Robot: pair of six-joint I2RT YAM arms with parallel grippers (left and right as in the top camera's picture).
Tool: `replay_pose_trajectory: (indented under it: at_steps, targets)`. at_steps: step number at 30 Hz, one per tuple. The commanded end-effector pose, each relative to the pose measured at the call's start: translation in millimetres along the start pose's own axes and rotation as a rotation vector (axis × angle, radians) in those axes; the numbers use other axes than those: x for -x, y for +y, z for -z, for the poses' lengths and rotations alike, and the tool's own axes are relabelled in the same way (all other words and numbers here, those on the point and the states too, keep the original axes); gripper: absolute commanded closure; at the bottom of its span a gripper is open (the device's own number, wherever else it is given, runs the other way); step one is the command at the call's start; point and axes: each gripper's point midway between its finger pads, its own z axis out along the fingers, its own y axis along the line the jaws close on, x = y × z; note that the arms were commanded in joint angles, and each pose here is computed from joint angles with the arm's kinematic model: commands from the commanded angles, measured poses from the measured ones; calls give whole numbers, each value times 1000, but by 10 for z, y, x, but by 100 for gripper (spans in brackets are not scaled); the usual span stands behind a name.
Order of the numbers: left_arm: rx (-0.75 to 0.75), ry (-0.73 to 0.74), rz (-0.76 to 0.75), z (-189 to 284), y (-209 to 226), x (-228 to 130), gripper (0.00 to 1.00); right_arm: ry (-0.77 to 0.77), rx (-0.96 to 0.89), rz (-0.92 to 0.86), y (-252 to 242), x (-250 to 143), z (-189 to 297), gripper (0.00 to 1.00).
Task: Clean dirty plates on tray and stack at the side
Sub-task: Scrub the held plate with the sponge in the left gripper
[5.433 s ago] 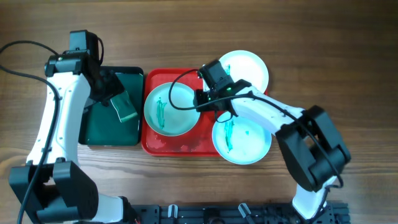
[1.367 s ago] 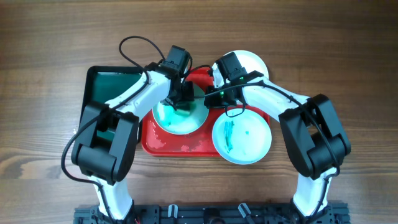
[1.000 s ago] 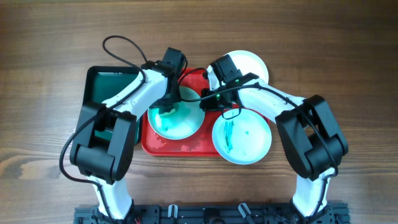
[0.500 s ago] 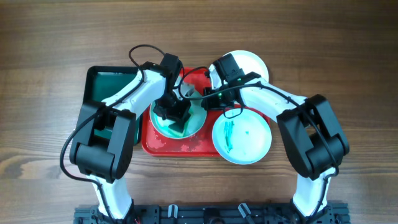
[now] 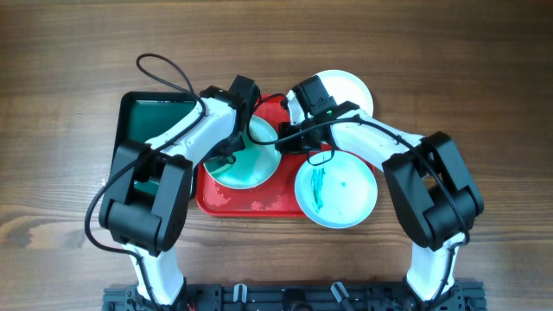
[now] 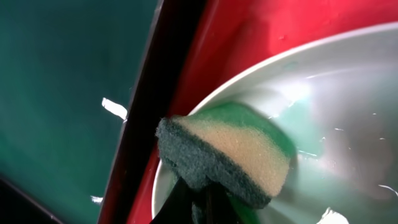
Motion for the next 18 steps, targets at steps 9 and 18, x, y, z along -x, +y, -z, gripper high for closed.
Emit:
replay_pose_trajectory:
  at_steps: [9, 18]
  targets:
    - [-621, 251, -358, 186, -890, -419, 96, 31, -8, -18, -98, -76, -35, 96]
    - [-595, -93, -231, 108, -970, 464, 96, 35, -13, -44, -114, -98, -44, 96]
